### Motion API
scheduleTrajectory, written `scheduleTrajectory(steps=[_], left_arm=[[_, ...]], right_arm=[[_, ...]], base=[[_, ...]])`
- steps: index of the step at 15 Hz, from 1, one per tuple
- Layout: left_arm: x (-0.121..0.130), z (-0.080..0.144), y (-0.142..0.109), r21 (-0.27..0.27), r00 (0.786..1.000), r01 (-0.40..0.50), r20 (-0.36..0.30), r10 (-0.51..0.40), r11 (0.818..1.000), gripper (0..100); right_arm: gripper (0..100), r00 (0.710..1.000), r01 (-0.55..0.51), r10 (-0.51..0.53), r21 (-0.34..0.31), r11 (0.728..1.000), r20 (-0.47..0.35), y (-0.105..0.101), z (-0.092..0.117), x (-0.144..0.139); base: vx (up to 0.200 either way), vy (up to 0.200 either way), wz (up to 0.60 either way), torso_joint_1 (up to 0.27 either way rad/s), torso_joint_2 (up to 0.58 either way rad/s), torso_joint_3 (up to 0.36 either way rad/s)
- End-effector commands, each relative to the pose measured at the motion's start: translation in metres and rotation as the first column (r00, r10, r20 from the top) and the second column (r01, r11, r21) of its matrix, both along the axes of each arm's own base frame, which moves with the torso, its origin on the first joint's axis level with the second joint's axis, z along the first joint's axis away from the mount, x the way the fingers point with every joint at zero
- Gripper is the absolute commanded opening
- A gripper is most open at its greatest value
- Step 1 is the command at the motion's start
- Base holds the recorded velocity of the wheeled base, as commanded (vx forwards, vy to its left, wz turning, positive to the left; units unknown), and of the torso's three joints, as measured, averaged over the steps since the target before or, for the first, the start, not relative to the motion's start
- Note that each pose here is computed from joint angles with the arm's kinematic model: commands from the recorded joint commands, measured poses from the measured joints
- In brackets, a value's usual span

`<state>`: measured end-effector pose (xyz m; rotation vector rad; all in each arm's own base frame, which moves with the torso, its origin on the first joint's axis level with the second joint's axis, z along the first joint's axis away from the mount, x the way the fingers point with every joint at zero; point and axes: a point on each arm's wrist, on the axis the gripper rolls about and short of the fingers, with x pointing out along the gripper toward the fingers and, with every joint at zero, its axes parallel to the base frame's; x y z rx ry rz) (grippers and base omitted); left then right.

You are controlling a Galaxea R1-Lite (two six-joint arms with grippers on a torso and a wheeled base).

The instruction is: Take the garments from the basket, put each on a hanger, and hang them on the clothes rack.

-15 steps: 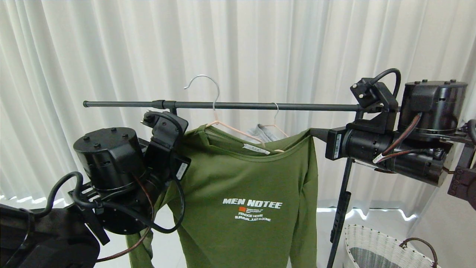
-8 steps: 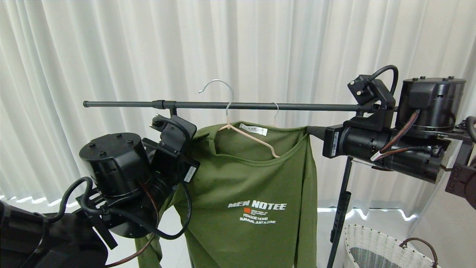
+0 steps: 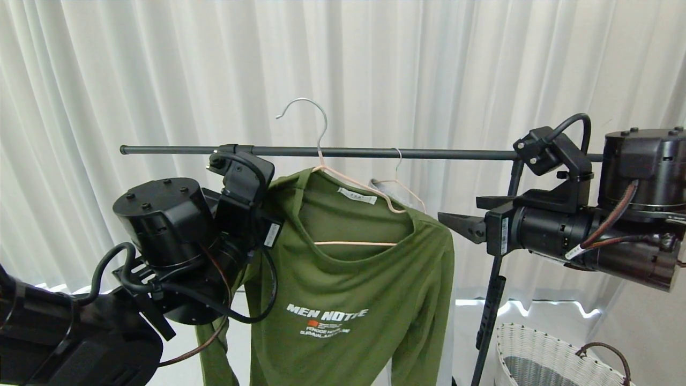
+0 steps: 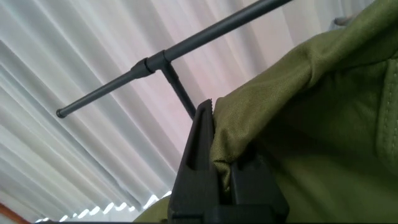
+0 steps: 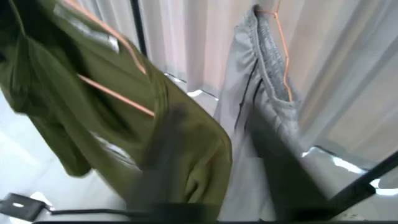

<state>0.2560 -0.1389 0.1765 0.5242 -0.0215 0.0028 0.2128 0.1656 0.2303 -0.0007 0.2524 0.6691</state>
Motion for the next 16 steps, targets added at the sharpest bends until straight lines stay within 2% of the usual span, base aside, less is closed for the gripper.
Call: scheduleTrajectory(steps=[1, 3, 5, 8, 11, 12, 14, 16], left_arm=[[0.004, -0.001, -0.004, -0.013, 1.000, 0.003, 0.001, -0.003, 1.000, 0], [0.010, -0.002, -0.008, -0.013, 1.000, -0.017, 0.000, 0.017, 1.000, 0], [0.013, -0.005, -0.016, -0.013, 1.000, -0.026, -0.003, 0.026, 1.000, 0], [0.012, -0.010, -0.025, -0.006, 1.000, -0.001, -0.016, 0.001, 1.000, 0], [0.011, -0.010, -0.027, -0.007, 1.000, 0.008, -0.017, -0.008, 1.000, 0], [0.008, -0.011, -0.031, -0.032, 1.000, 0.023, -0.019, -0.024, 0.999, 0], [0.005, -0.012, -0.037, -0.044, 0.999, 0.043, -0.021, -0.044, 0.998, 0], [0.002, -0.012, -0.040, -0.045, 0.998, 0.055, -0.023, -0.056, 0.997, 0]], right_arm=[[100, 0.999, -0.013, 0.015, -0.035, 0.999, 0.035, -0.001, -0.001, -0.001], [100, 0.993, -0.048, 0.062, -0.134, 0.990, 0.102, 0.003, -0.003, 0.000], [100, 0.980, -0.098, 0.132, -0.213, 0.972, 0.150, 0.017, -0.006, -0.004], [100, 0.970, -0.104, 0.151, -0.239, 0.966, 0.192, 0.042, -0.002, 0.004], [100, 0.963, -0.054, 0.121, -0.271, 0.961, 0.240, 0.052, 0.001, 0.016], [100, 0.961, -0.044, 0.115, -0.269, 0.962, 0.252, 0.058, -0.001, 0.021], [100, 0.952, -0.030, 0.113, -0.282, 0.959, 0.285, 0.065, -0.008, 0.029], [100, 0.942, 0.051, 0.054, -0.302, 0.952, 0.330, 0.070, -0.015, 0.040]], base=[[0.000, 0.000, 0.00, 0.000, 0.00, 0.000], [0.000, 0.000, 0.00, 0.000, 0.00, 0.000], [0.000, 0.000, 0.00, 0.000, 0.00, 0.000], [0.000, 0.000, 0.00, 0.000, 0.00, 0.000], [0.000, 0.000, 0.00, 0.000, 0.00, 0.000], [0.000, 0.000, 0.00, 0.000, 0.00, 0.000], [0.000, 0.000, 0.00, 0.000, 0.00, 0.000], [0.000, 0.000, 0.00, 0.000, 0.00, 0.000]])
